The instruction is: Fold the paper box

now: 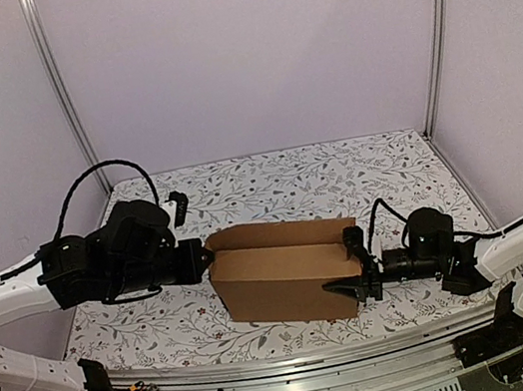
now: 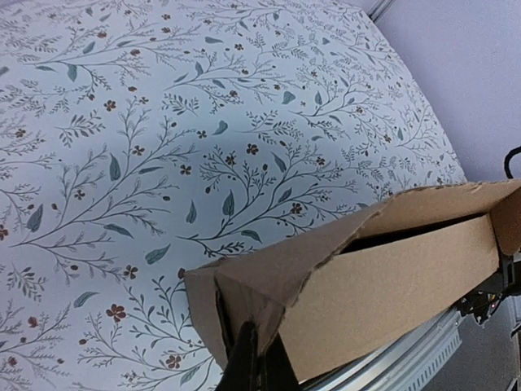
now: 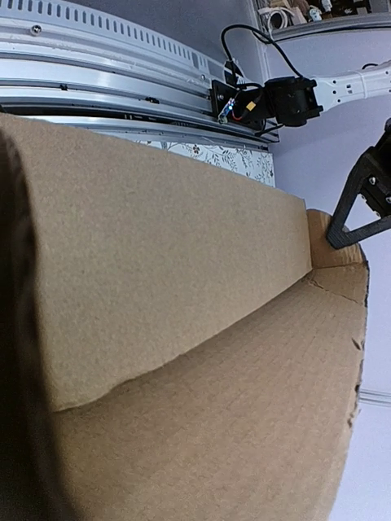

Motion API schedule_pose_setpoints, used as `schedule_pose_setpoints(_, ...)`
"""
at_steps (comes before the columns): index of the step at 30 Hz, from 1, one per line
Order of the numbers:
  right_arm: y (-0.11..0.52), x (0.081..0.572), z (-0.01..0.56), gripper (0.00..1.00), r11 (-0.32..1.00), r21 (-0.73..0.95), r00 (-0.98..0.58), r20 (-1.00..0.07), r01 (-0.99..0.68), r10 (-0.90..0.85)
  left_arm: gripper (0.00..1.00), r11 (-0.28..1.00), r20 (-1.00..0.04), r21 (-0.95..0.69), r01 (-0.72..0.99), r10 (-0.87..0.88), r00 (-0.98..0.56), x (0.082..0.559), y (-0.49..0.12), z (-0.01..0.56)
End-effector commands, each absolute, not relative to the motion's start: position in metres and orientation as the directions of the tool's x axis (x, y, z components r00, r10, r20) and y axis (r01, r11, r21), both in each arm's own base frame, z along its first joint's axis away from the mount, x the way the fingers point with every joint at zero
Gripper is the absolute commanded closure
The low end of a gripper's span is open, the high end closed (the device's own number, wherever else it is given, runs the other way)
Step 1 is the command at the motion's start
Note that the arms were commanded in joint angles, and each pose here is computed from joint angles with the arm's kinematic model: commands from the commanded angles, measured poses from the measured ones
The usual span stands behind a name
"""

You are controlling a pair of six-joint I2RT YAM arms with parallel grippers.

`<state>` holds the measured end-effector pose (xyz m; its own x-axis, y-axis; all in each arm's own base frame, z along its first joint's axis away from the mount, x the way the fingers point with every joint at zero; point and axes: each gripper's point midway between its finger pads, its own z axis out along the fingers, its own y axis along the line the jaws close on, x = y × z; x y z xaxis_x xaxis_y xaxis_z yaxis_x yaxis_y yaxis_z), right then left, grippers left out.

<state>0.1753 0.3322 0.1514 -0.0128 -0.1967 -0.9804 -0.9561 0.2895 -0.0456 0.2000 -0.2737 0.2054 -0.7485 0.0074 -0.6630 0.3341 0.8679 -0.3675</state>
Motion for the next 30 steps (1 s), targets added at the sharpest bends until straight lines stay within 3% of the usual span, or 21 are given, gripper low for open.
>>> schedule_pose_setpoints(1, 0.325, 0.191, 0.133, 0.47, 0.393, 0.006, -0.118, -0.958, -0.919, -0.260, 1.00, 0.885, -0.452, -0.260, 0.387, 0.243, -0.858, 0.138, -0.259, 0.135)
schedule_pose_setpoints(6, 0.326, 0.194, 0.137, 0.42, 0.413, 0.027, -0.141, -0.958, -0.910, -0.249, 1.00, 0.882, -0.463, -0.254, 0.396, 0.249, -0.851, 0.133, -0.264, 0.133)
schedule_pose_setpoints(16, 0.322, 0.198, 0.151, 0.19, 0.457, 0.097, -0.219, -0.950, -0.884, -0.224, 1.00, 0.898, -0.474, -0.207, 0.388, 0.255, -0.843, 0.131, -0.265, 0.126)
schedule_pose_setpoints(17, 0.321, 0.197, 0.156, 0.05, 0.458, 0.102, -0.223, -0.950, -0.883, -0.219, 1.00, 0.901, -0.477, -0.204, 0.382, 0.249, -0.843, 0.132, -0.265, 0.126)
schedule_pose_setpoints(18, 0.320, 0.196, 0.158, 0.02, 0.459, 0.110, -0.232, -0.948, -0.881, -0.218, 1.00, 0.904, -0.480, -0.201, 0.376, 0.244, -0.843, 0.133, -0.264, 0.126)
schedule_pose_setpoints(30, 0.271, 0.191, 0.166, 0.01, 0.613, 0.176, -0.375, -0.902, -0.770, -0.212, 1.00, 0.929, -0.499, -0.168, 0.329, 0.208, -0.841, 0.143, -0.263, 0.125)
